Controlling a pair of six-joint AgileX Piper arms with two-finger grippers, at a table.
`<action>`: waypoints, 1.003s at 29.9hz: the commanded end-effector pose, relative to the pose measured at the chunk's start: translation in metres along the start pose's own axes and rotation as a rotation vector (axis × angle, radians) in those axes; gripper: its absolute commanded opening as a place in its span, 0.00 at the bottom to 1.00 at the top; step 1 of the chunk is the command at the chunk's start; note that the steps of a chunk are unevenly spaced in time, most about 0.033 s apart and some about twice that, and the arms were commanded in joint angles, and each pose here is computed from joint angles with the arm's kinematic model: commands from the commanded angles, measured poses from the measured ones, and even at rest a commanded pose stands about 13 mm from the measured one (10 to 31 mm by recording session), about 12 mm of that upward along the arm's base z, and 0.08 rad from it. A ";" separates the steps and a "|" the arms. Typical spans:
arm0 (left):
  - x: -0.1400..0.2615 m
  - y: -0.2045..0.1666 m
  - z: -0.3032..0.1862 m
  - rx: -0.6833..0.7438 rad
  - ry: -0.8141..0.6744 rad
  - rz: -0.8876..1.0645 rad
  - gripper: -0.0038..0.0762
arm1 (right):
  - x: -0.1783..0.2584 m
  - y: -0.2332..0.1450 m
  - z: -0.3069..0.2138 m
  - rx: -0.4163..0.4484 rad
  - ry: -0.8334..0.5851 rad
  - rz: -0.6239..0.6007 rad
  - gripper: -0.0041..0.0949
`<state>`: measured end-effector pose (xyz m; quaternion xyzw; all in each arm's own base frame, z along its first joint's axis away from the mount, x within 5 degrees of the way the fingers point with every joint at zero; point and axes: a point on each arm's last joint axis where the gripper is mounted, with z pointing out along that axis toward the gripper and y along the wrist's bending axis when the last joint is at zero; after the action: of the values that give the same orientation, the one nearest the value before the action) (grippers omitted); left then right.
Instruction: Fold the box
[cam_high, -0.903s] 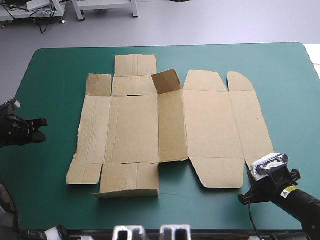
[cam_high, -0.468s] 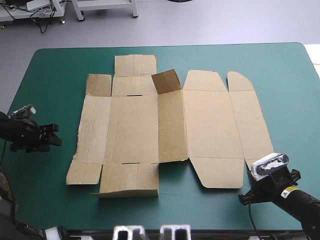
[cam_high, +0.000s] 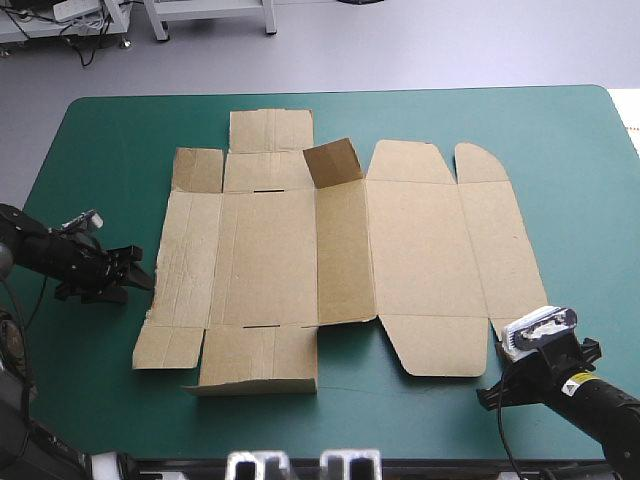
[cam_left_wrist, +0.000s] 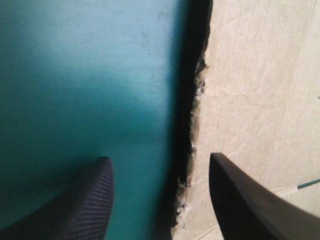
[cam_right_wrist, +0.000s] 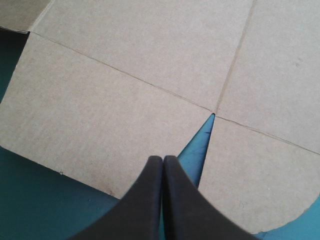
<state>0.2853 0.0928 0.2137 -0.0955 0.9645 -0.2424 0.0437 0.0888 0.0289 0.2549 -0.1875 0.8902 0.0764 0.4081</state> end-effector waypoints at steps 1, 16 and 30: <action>0.003 -0.019 -0.008 0.092 0.028 0.037 0.57 | -0.011 -0.002 -0.004 0.017 -0.070 -0.002 0.03; -0.003 -0.025 0.021 0.154 0.106 0.062 0.57 | -0.011 -0.002 -0.004 0.016 -0.070 0.015 0.03; 0.022 -0.030 0.054 0.289 0.184 0.082 0.47 | -0.011 -0.001 -0.004 0.014 -0.071 0.029 0.03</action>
<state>0.2892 0.0500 0.1833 -0.0518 0.9350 -0.3501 0.0233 0.0888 0.0289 0.2549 -0.1790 0.8920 0.0803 0.4073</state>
